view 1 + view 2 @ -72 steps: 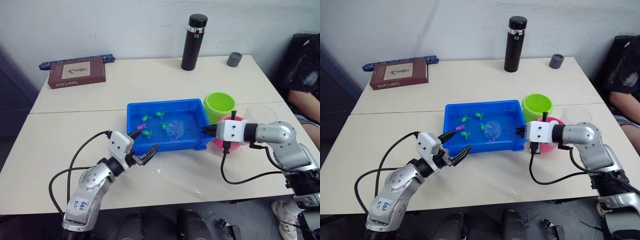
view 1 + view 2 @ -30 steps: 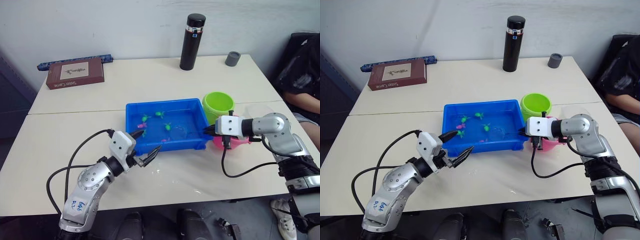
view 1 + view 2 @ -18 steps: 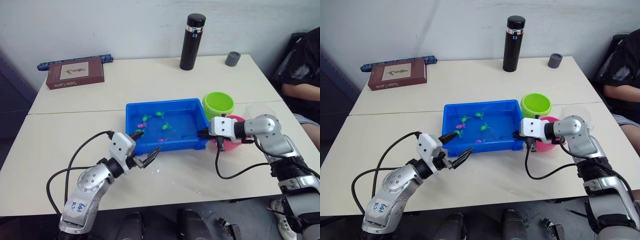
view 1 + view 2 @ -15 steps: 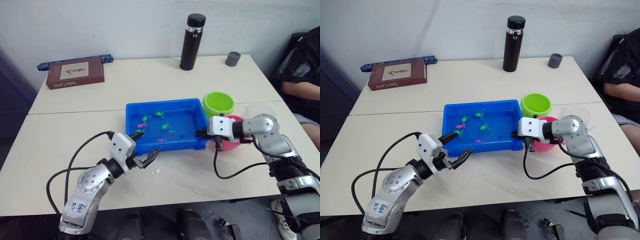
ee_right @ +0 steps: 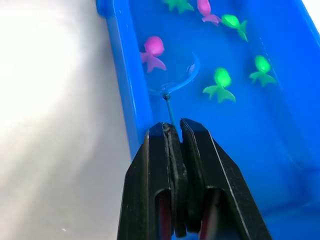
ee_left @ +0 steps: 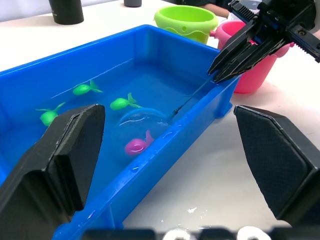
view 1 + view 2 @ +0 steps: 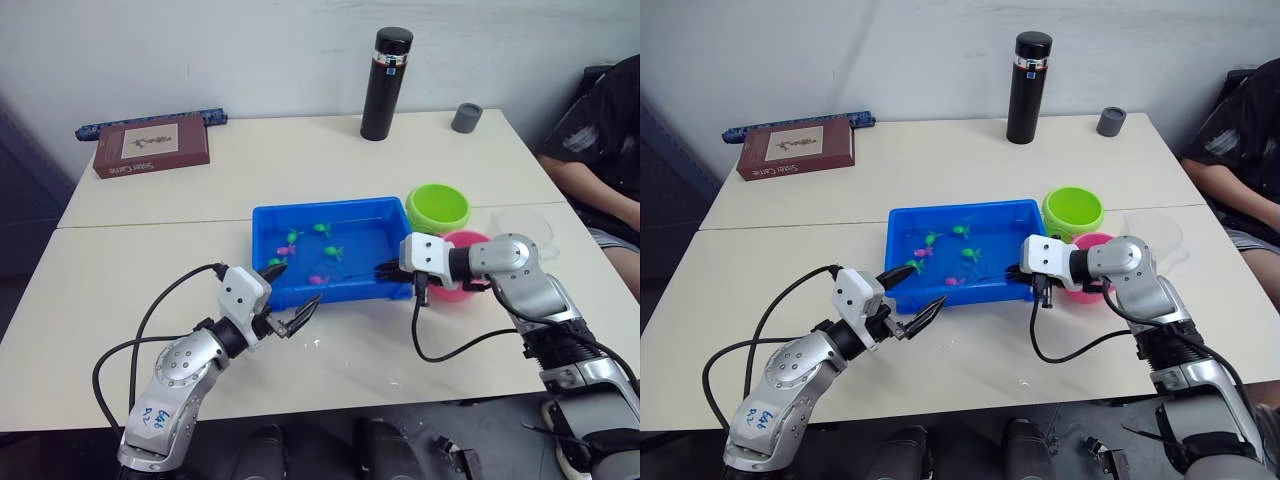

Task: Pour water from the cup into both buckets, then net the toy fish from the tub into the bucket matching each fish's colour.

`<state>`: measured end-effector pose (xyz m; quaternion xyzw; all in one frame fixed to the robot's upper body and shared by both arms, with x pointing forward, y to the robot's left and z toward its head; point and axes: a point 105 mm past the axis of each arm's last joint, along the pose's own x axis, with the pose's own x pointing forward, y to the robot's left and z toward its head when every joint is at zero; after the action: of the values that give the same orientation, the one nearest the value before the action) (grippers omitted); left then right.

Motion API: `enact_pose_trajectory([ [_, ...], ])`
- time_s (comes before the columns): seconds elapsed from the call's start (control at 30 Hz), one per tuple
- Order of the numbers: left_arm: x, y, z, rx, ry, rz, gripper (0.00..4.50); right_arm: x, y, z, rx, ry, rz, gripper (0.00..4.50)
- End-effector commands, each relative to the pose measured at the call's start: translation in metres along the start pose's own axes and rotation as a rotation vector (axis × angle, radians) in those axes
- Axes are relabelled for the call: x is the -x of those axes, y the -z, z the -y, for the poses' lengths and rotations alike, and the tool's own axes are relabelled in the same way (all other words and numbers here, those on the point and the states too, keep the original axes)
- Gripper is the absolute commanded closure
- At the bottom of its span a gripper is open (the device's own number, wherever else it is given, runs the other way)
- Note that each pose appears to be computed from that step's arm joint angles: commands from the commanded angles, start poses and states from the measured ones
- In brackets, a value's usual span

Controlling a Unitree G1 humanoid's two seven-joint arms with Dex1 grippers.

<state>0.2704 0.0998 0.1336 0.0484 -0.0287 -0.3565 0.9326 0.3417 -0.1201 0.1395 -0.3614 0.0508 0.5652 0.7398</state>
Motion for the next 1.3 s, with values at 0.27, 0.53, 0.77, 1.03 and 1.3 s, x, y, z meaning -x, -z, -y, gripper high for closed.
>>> enact_pose_trajectory([
  [0.27, 0.001, -0.009, 0.006, -0.024, 0.015, 0.040, 0.05, 0.005, -0.022, 0.009, -0.199, 0.031, 0.083, 4.50],
  [0.53, 0.001, -0.008, 0.006, -0.023, 0.021, 0.037, 0.05, 0.011, -0.034, 0.019, -0.343, 0.064, 0.124, 4.50],
  [0.77, 0.000, -0.010, 0.005, -0.029, 0.033, 0.042, 0.05, 0.019, -0.037, 0.023, -0.364, 0.098, 0.125, 4.50],
  [1.03, -0.004, -0.019, 0.001, -0.046, 0.046, 0.063, 0.05, 0.039, -0.038, 0.030, -0.372, 0.177, 0.126, 4.50],
  [1.3, -0.007, -0.023, -0.004, -0.059, 0.054, 0.070, 0.05, 0.069, -0.042, 0.030, -0.396, 0.300, 0.130, 4.50],
])
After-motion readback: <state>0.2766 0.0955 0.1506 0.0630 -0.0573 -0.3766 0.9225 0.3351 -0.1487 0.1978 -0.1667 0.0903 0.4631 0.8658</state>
